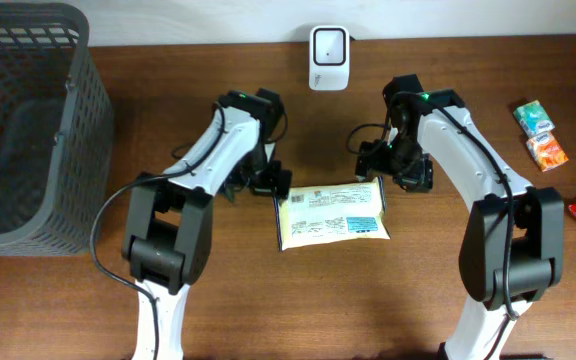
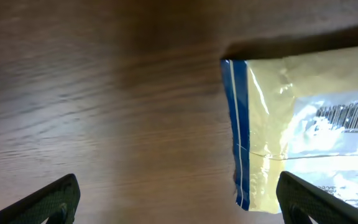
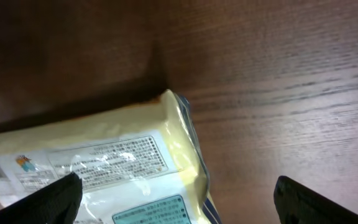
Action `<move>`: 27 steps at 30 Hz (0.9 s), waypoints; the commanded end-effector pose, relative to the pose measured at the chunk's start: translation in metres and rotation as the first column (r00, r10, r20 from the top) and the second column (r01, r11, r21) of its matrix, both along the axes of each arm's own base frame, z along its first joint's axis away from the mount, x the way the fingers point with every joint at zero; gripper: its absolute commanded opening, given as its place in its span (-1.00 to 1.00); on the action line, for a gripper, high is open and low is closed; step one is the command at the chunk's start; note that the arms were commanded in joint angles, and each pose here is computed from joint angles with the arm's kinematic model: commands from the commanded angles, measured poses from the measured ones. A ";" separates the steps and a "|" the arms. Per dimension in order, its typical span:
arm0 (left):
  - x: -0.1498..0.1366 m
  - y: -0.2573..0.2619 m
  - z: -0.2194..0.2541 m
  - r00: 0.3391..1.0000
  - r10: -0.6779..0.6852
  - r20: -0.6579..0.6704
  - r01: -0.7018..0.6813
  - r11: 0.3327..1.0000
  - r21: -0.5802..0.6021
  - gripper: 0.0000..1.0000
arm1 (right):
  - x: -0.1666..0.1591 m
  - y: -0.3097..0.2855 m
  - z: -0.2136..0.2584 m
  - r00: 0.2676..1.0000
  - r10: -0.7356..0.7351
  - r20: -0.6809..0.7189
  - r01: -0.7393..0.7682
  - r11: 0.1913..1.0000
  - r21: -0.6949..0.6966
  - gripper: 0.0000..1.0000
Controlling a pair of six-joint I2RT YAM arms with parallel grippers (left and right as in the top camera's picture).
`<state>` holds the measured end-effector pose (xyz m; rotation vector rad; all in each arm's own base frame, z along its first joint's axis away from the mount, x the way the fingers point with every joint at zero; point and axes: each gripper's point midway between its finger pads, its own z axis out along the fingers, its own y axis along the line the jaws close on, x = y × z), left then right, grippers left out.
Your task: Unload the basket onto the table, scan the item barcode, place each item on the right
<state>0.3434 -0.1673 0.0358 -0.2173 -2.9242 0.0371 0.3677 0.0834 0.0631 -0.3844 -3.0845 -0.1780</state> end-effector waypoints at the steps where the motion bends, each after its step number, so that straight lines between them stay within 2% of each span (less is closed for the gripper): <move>1: 0.005 0.000 0.012 0.999 0.003 0.036 -0.002 1.000 -0.012 0.99 | 0.001 0.004 0.000 1.000 0.010 0.007 -0.010 1.000 0.007 0.97; 5: 0.017 0.002 0.038 0.995 0.019 0.096 -0.016 0.999 -0.038 0.99 | 0.001 0.002 0.000 1.000 0.010 0.008 -0.010 1.000 -0.006 0.97; 9: 0.026 0.014 0.082 0.978 0.053 0.203 -0.041 0.997 -0.065 0.99 | 0.004 -0.016 -0.001 1.000 0.010 0.026 -0.007 0.994 -0.107 0.97; 16: 0.036 0.079 0.170 0.874 0.163 0.458 -0.163 0.986 -0.039 0.99 | 0.009 -0.029 -0.001 0.999 -0.005 0.045 0.012 0.989 -0.150 0.97; 21: 0.035 0.114 0.193 0.820 0.273 0.503 -0.278 0.958 -0.067 0.98 | 0.013 -0.040 -0.001 0.998 -0.042 0.055 0.050 0.988 -0.148 0.97; 27: 0.034 0.128 0.188 0.817 0.301 0.491 -0.313 0.948 -0.060 0.98 | 0.014 -0.048 -0.001 0.996 -0.065 0.054 0.072 0.986 -0.148 0.97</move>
